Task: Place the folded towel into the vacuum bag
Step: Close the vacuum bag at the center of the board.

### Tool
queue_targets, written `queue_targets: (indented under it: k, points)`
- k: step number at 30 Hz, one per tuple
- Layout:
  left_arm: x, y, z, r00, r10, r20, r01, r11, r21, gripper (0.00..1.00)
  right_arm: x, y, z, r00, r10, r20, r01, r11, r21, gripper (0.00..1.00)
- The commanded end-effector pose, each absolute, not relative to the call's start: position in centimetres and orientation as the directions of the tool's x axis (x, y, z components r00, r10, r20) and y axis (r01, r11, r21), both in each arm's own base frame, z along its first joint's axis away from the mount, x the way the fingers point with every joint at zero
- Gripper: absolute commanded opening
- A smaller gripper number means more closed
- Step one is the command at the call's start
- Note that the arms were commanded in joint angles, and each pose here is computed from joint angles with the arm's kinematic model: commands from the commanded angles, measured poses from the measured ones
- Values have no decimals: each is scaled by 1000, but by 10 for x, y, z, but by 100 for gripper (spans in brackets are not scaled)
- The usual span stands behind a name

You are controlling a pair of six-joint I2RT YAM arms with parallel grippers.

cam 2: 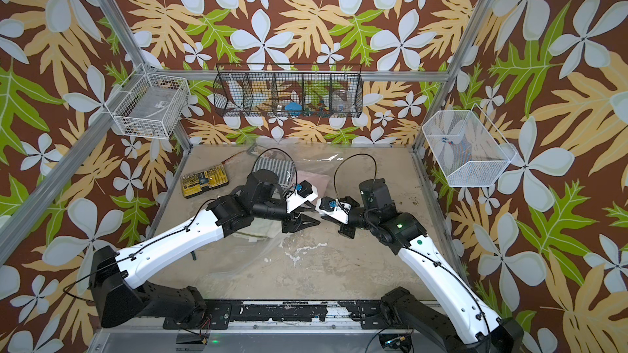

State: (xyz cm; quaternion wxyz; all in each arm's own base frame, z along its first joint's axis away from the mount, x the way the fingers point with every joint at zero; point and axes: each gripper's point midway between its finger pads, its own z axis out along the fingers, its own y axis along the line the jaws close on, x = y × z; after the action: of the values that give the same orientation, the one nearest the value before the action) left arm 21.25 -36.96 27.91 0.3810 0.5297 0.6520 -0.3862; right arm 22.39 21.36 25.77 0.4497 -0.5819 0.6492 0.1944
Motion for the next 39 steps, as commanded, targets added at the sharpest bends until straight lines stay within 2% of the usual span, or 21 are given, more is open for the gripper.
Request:
queue_targets:
  k: [1,5,19,27,35,39]
  points:
    - [205,-377,290,-149,339,-929,988,80,-129,49,220,218,266,116,-559,-821,-934,221,-282,0]
    - [205,-381,292,-141,333,-932,990,69,-126,44,219,220,266,119,-552,-825,-936,215,-279,0]
    - [209,-386,280,-122,369,-922,993,50,-111,0,217,221,272,137,-543,-828,-933,211,-293,0]
    - [211,-380,271,-118,364,-924,992,81,-95,0,216,221,262,111,-535,-837,-938,223,-267,0]
    - [204,-377,275,-112,341,-933,993,64,-96,0,218,222,254,86,-537,-839,-942,231,-244,1]
    - [205,-377,278,-104,340,-935,994,67,-86,0,220,221,254,79,-541,-837,-940,239,-244,13]
